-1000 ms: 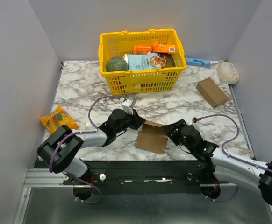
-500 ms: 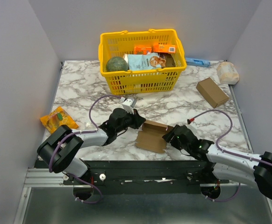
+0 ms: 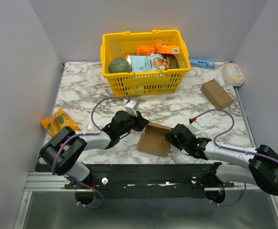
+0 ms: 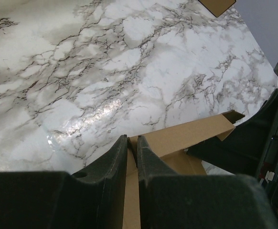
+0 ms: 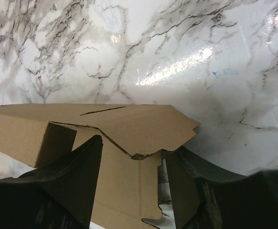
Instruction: Fold the paper box
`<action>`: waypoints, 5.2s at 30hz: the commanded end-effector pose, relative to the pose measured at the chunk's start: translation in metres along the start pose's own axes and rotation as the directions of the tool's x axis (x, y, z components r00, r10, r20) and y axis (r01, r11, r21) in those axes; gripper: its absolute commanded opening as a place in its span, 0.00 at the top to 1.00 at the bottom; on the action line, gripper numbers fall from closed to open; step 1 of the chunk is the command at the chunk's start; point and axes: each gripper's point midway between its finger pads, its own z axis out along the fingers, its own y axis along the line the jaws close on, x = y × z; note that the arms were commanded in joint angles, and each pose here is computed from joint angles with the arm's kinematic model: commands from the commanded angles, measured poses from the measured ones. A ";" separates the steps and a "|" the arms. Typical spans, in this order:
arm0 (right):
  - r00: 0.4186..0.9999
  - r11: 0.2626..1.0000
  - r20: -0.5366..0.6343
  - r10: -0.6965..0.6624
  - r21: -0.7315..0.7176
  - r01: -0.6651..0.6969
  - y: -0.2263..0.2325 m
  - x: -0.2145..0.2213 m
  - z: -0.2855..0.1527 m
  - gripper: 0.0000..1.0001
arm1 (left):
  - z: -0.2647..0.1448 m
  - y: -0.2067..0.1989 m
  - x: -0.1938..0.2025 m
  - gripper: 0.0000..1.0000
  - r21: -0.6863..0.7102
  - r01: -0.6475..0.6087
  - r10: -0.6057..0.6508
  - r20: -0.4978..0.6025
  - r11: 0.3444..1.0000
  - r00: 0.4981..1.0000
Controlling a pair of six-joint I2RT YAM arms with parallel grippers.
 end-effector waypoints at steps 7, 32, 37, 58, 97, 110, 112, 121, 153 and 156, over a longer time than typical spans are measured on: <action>0.999 0.994 0.051 -0.004 0.113 -0.002 -0.025 -0.003 0.008 0.37 | -0.024 0.045 0.086 0.80 -0.146 0.010 -0.048 -0.265 0.989 0.963; 0.988 0.991 0.096 -0.124 -0.031 0.127 0.015 -0.009 0.006 0.35 | -0.023 0.046 0.083 0.80 -0.157 0.018 -0.059 -0.256 0.988 0.965; 0.995 0.996 0.050 -0.088 0.028 0.086 -0.008 -0.001 -0.003 0.34 | -0.023 0.050 0.085 0.80 -0.178 0.013 -0.061 -0.262 0.984 0.963; 0.993 0.995 0.090 -0.077 0.064 0.071 -0.019 -0.005 0.001 0.28 | -0.028 0.038 0.074 0.60 -0.077 0.058 -0.073 -0.210 0.995 0.975; 0.996 0.995 0.082 -0.022 -0.096 0.029 -0.004 -0.011 -0.026 0.25 | -0.043 0.002 0.045 0.16 -0.125 -0.208 0.205 -0.036 0.970 0.978; 0.995 0.993 0.100 -0.014 -0.113 0.025 -0.006 -0.015 -0.029 0.25 | -0.013 0.004 0.036 0.44 -0.183 -0.174 0.177 0.003 0.968 0.984; 0.995 0.993 0.102 -0.011 -0.114 0.023 -0.005 -0.015 -0.029 0.25 | -0.013 0.008 0.035 0.49 -0.209 -0.164 0.168 0.005 0.964 0.986; 0.996 0.995 0.087 -0.018 -0.099 0.027 -0.005 -0.012 -0.026 0.26 | -0.005 0.012 0.033 0.51 -0.245 -0.183 0.187 -0.006 0.952 0.982; 0.989 0.996 0.144 0.031 -0.083 -0.019 -0.018 -0.025 -0.034 0.27 | 0.009 -0.012 0.024 0.86 -0.135 -0.240 0.244 0.015 0.961 0.970; 0.987 0.996 0.157 0.027 -0.093 -0.012 -0.014 -0.029 -0.037 0.30 | 0.009 -0.010 0.026 0.86 -0.150 -0.223 0.227 0.009 0.963 0.974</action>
